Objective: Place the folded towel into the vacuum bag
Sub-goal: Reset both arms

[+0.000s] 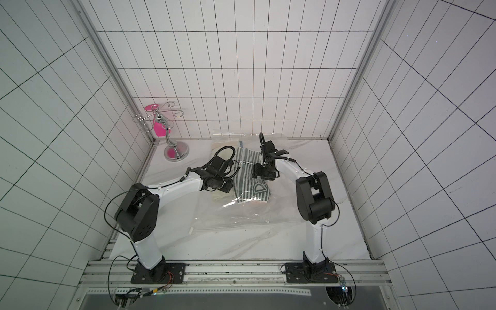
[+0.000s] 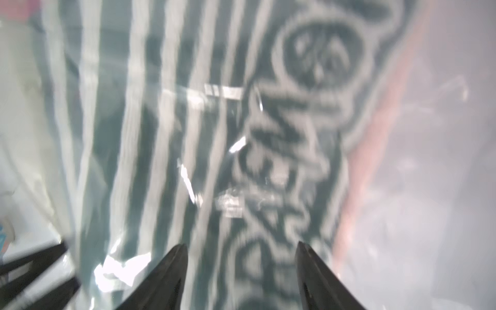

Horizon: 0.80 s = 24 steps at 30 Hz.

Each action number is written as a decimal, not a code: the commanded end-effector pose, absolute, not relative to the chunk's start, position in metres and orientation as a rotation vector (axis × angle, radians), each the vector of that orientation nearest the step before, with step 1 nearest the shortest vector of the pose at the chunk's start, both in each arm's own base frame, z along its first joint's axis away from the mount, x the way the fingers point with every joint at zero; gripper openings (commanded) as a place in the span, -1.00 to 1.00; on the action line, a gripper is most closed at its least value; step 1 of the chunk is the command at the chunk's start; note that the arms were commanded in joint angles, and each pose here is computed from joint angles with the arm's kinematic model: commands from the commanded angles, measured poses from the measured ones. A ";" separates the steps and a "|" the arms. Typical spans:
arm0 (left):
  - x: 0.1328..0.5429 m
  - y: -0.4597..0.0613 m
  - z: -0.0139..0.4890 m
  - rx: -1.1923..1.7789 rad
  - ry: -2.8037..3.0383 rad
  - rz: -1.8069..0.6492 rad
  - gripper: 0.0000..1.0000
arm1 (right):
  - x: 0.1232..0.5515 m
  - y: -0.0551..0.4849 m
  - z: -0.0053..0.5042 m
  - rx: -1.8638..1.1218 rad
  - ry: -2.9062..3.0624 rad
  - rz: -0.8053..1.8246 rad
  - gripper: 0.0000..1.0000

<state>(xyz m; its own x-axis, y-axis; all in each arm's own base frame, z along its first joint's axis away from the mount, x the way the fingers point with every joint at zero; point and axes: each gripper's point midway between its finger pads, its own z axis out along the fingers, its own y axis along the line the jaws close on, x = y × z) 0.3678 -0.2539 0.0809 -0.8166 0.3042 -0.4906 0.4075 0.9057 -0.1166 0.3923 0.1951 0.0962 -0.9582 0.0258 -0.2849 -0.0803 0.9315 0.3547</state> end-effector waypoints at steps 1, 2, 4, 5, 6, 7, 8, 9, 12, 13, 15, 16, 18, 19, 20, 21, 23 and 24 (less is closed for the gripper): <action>0.357 -0.230 0.075 0.392 2.645 -0.235 -0.32 | 0.342 0.172 0.093 0.110 2.805 0.526 0.34; 0.347 -0.228 0.072 0.365 2.656 -0.262 -0.33 | 0.330 0.170 0.086 0.138 2.793 0.549 0.34; 0.337 -0.225 0.071 0.316 2.636 -0.305 -0.33 | 0.314 0.166 0.062 0.155 2.792 0.553 0.34; 0.334 -0.221 0.071 0.295 2.625 -0.309 -0.33 | 0.311 0.163 0.052 0.147 2.813 0.531 0.34; 0.331 -0.219 0.075 0.286 2.610 -0.314 -0.32 | 0.310 0.161 0.049 0.125 2.834 0.526 0.32; 0.332 -0.215 0.088 0.272 2.574 -0.309 -0.30 | 0.311 0.157 0.055 0.114 2.854 0.514 0.31; 0.333 -0.211 0.105 0.259 2.525 -0.304 -0.24 | 0.317 0.154 0.071 0.096 2.828 0.507 0.30; 0.335 -0.206 0.124 0.250 2.464 -0.302 -0.18 | 0.323 0.152 0.091 0.078 2.772 0.500 0.31; 0.339 -0.187 0.190 0.223 2.207 -0.277 0.14 | 0.344 0.129 0.157 0.008 2.550 0.383 0.44; 0.341 -0.175 0.209 0.204 2.115 -0.227 0.25 | 0.352 0.114 0.173 0.006 2.471 0.300 0.51; 0.347 -0.148 0.241 0.160 1.929 -0.100 0.41 | 0.368 0.073 0.190 0.060 2.329 0.113 0.63; 0.352 -0.131 0.253 0.114 1.848 -0.029 0.47 | 0.375 0.044 0.191 0.118 2.259 -0.018 0.66; 0.362 -0.088 0.262 -0.044 1.773 0.087 0.52 | 0.381 -0.008 0.185 0.237 2.152 -0.233 0.68; 0.366 -0.063 0.261 -0.125 1.760 0.153 0.52 | 0.380 -0.032 0.183 0.323 2.133 -0.296 0.68; 0.368 -0.038 0.255 -0.212 1.758 0.231 0.51 | 0.376 -0.050 0.179 0.402 2.125 -0.333 0.67; 0.368 -0.016 0.245 -0.281 1.762 0.306 0.51 | 0.375 -0.058 0.174 0.436 2.111 -0.356 0.65; 0.368 0.021 0.225 -0.412 1.726 0.383 0.51 | 0.368 -0.067 0.164 0.469 2.052 -0.391 0.63; 0.370 0.030 0.207 -0.442 1.733 0.366 0.51 | 0.368 -0.064 0.160 0.429 2.010 -0.379 0.62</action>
<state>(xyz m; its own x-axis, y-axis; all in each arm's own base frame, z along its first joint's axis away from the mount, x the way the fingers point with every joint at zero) 0.3739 -0.0129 0.2234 -0.2495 -0.0515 -0.9670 -0.3094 0.9505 0.0292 0.3750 -0.0454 0.1671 -0.5165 0.1983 -0.8330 0.3838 0.9232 -0.0182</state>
